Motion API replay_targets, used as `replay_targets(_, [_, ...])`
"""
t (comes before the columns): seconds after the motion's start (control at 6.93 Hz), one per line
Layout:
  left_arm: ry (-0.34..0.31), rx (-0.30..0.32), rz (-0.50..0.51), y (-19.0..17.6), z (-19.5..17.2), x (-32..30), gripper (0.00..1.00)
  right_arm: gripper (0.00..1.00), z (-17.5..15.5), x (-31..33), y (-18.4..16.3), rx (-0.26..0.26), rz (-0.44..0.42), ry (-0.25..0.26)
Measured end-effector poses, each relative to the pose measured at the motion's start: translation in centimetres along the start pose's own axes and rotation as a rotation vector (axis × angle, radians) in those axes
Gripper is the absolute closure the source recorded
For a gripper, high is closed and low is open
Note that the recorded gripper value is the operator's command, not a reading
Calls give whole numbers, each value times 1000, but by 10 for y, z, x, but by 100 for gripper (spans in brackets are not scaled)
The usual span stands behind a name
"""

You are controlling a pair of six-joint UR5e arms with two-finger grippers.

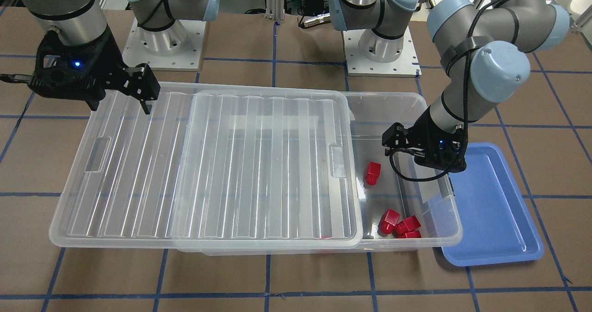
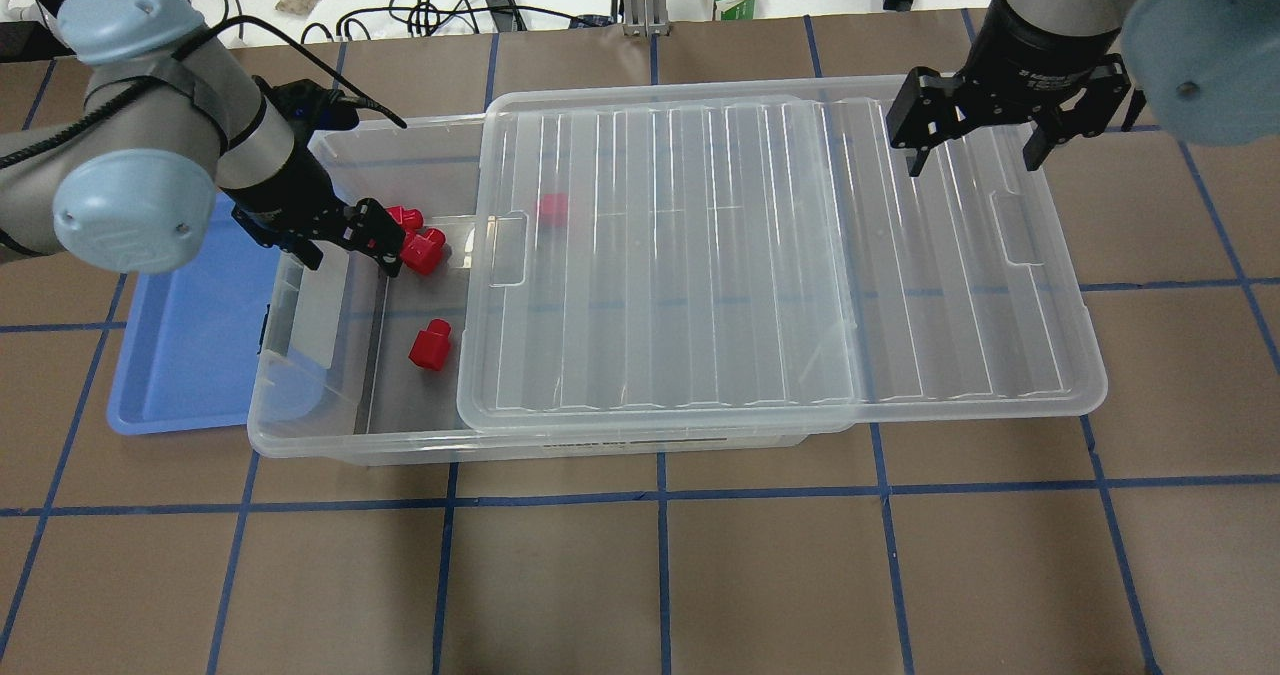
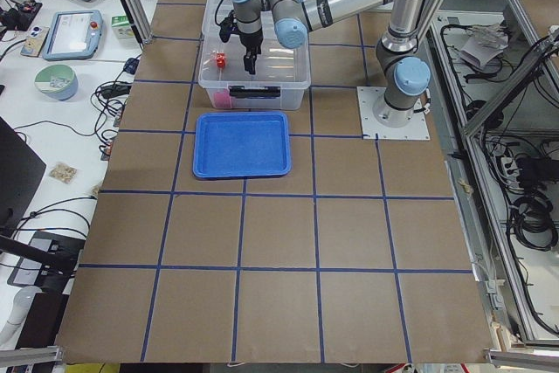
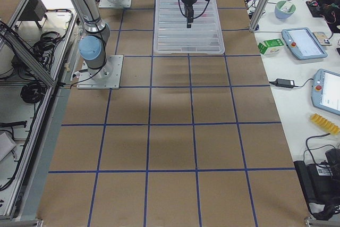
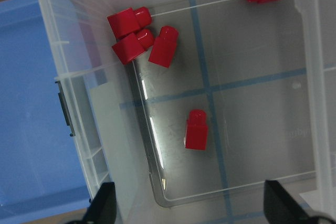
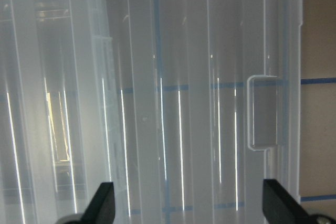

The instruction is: Place red block in blue tray from box

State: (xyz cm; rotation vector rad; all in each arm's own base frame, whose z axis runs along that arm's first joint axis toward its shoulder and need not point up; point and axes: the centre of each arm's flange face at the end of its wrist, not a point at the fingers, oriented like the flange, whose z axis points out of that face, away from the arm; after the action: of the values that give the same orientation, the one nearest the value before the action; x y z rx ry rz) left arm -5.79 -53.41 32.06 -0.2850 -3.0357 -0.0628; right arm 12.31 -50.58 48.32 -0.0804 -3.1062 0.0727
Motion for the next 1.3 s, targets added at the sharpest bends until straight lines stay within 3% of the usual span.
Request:
replay_targets(0.87, [2, -8, 10, 3, 63, 21, 0, 0, -6, -2, 0, 8, 34, -30])
replay_targets(1.3, [8, -46, -100, 4, 89, 19, 0, 0, -6, -5, 2, 6, 30, -31])
